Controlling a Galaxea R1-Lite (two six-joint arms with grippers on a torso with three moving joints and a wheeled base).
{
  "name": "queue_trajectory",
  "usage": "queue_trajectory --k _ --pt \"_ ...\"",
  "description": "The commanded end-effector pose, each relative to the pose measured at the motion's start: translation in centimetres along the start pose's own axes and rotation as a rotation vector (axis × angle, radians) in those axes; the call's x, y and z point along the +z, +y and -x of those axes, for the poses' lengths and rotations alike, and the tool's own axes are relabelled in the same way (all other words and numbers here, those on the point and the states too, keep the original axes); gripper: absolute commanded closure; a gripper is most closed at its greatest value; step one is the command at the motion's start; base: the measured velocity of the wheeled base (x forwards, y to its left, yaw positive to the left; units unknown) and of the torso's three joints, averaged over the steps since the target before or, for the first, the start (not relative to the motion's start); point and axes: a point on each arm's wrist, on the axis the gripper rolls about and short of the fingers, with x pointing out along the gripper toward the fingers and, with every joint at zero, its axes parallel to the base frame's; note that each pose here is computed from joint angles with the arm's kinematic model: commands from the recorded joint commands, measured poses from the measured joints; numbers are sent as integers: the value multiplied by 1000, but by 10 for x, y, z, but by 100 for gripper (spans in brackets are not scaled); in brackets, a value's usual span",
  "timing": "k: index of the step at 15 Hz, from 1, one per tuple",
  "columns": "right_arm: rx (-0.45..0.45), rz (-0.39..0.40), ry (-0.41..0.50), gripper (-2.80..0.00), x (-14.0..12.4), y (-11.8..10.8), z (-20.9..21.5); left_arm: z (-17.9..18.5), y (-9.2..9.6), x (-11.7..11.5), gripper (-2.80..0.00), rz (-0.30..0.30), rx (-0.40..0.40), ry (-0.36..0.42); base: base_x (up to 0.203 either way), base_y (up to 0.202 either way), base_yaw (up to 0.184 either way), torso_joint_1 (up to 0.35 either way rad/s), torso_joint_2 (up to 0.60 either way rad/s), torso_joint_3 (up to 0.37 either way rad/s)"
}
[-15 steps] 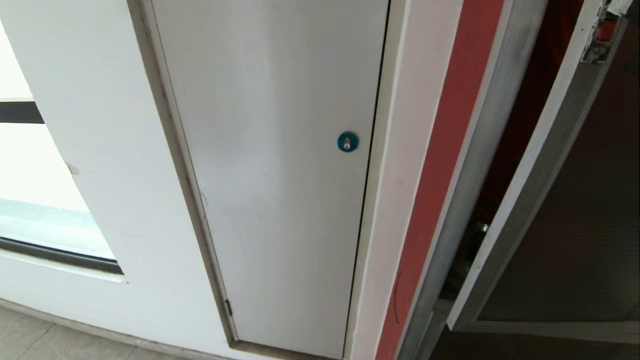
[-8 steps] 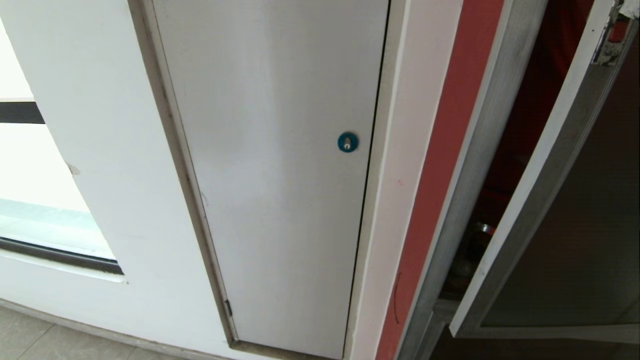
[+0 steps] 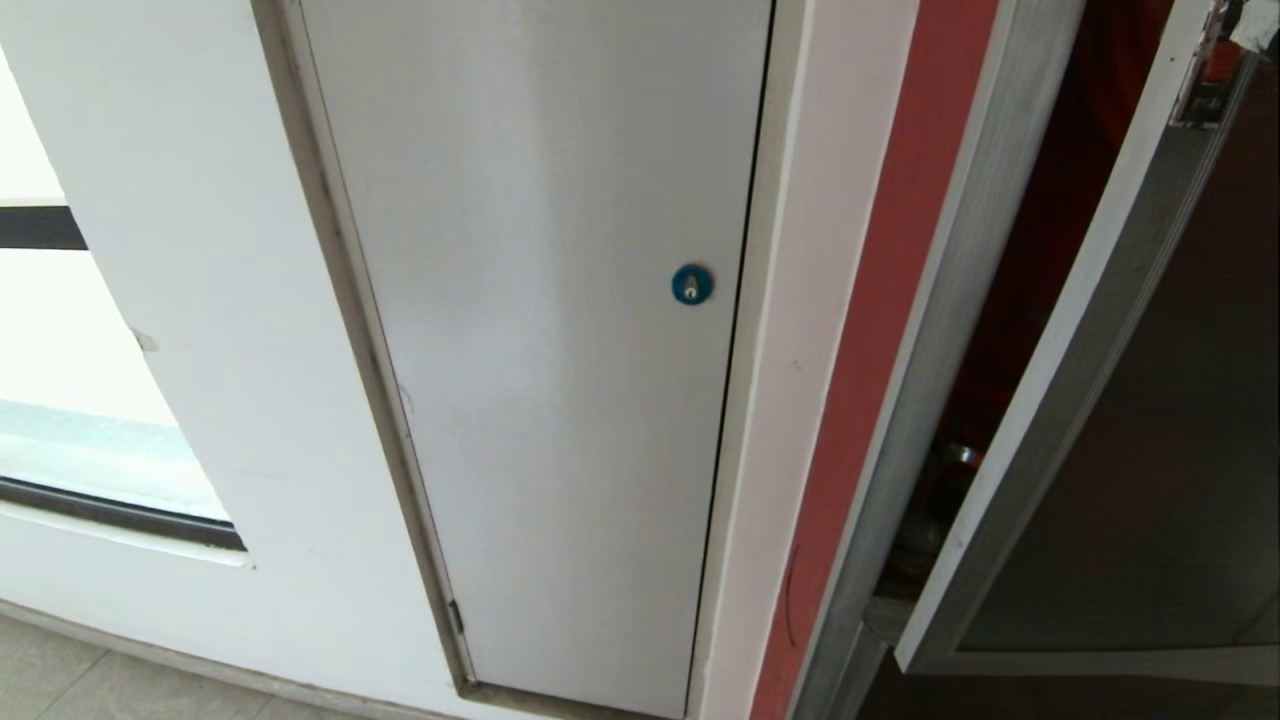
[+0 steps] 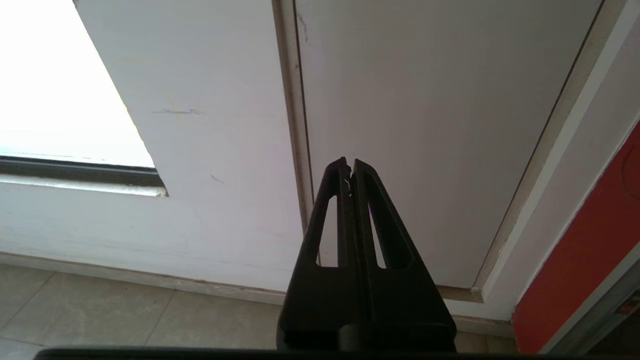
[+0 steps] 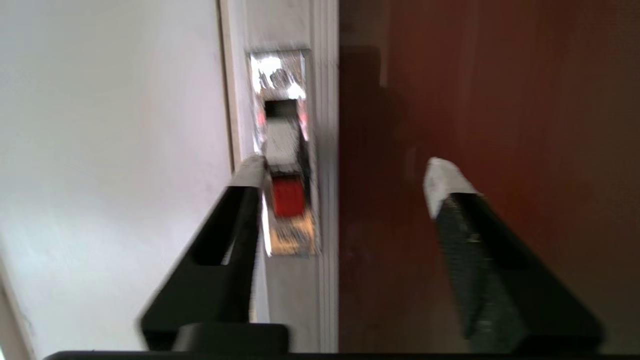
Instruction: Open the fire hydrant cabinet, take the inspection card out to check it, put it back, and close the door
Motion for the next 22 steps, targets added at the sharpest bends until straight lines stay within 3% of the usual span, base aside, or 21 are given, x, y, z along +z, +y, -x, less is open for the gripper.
queue_trajectory --k 1,7,8,13,18,22 --pt "23 -2 -4 -280 -1 -2 7 -1 0 -2 0 0 0 7 0 0 0 0 0 0" --pt "88 19 35 -280 -13 -22 46 -1 0 -2 0 0 0 7 0 0 0 0 0 0" --pt "87 17 31 0 -13 -27 54 -1 0 -2 0 0 0 7 0 0 0 0 0 0" --pt "24 43 30 0 -12 -54 87 -1 0 -2 0 2 0 7 0 0 0 0 0 0" --pt "-213 141 -26 0 5 -83 136 -1 0 -2 0 0 0 7 0 0 0 0 0 0" --pt "-387 216 -37 0 13 -92 194 -1 0 -2 0 0 0 7 0 0 0 0 0 0"
